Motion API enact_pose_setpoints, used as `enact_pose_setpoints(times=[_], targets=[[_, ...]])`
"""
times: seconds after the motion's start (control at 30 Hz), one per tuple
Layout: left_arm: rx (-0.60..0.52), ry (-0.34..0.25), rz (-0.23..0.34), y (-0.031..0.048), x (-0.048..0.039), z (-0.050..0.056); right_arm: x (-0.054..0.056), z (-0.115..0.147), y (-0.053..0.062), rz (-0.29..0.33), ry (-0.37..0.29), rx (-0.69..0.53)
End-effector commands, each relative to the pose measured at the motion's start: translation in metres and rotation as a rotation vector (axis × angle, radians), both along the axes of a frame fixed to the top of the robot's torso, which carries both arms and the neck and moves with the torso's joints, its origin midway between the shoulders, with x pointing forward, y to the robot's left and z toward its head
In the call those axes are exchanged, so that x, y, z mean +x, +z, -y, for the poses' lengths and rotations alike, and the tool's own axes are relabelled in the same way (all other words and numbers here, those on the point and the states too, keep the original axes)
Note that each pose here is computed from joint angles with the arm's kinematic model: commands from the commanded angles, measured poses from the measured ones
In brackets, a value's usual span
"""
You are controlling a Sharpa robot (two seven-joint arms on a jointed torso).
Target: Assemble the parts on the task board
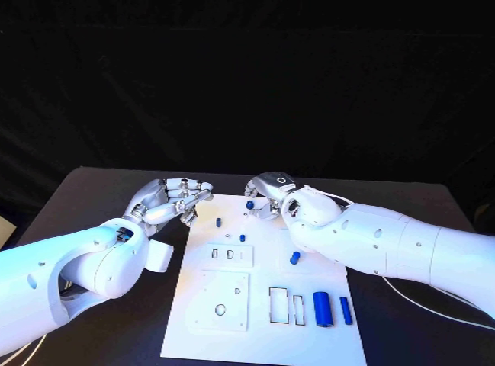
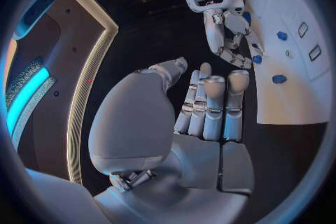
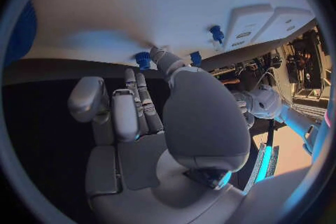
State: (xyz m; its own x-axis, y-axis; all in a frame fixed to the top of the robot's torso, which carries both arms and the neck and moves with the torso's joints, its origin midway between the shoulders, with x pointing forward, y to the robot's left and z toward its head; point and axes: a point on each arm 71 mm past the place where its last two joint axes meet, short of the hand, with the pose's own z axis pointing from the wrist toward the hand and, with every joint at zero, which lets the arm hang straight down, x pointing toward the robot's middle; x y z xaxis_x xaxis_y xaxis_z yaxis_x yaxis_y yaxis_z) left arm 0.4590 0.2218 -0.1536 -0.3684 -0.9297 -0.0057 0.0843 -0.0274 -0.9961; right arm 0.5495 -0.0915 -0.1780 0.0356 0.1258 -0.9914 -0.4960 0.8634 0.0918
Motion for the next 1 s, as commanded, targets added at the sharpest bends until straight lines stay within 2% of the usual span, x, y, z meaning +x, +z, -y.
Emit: enact_pose_setpoints(times=[0.03,0.17,0.3,0.4,0.53,0.73,1.0], targets=[[-0.006,-0.016,0.005,0.0015,-0.0003,0.001,-0.003,0.004,0.0,-0.002,0.005,-0.004],[-0.005,-0.011,0.005,0.0015,-0.0003,-0.001,-0.01,0.022,0.004,0.004,-0.005,0.015],[-0.005,-0.007,0.005,0.0016,-0.0003,-0.003,-0.017,0.049,0.013,0.006,-0.032,0.063],[-0.004,-0.004,0.005,0.0015,-0.0002,-0.004,-0.022,0.073,0.022,-0.017,-0.062,0.112],[-0.003,0.0,0.005,0.0013,0.0003,-0.005,-0.028,0.102,0.026,-0.106,-0.117,0.175],[-0.002,0.004,0.006,0.0005,0.0022,-0.006,-0.028,0.135,0.022,-0.253,-0.198,0.238],[-0.002,0.003,0.005,-0.0004,0.0039,-0.006,-0.023,0.148,0.015,-0.31,-0.25,0.232]])
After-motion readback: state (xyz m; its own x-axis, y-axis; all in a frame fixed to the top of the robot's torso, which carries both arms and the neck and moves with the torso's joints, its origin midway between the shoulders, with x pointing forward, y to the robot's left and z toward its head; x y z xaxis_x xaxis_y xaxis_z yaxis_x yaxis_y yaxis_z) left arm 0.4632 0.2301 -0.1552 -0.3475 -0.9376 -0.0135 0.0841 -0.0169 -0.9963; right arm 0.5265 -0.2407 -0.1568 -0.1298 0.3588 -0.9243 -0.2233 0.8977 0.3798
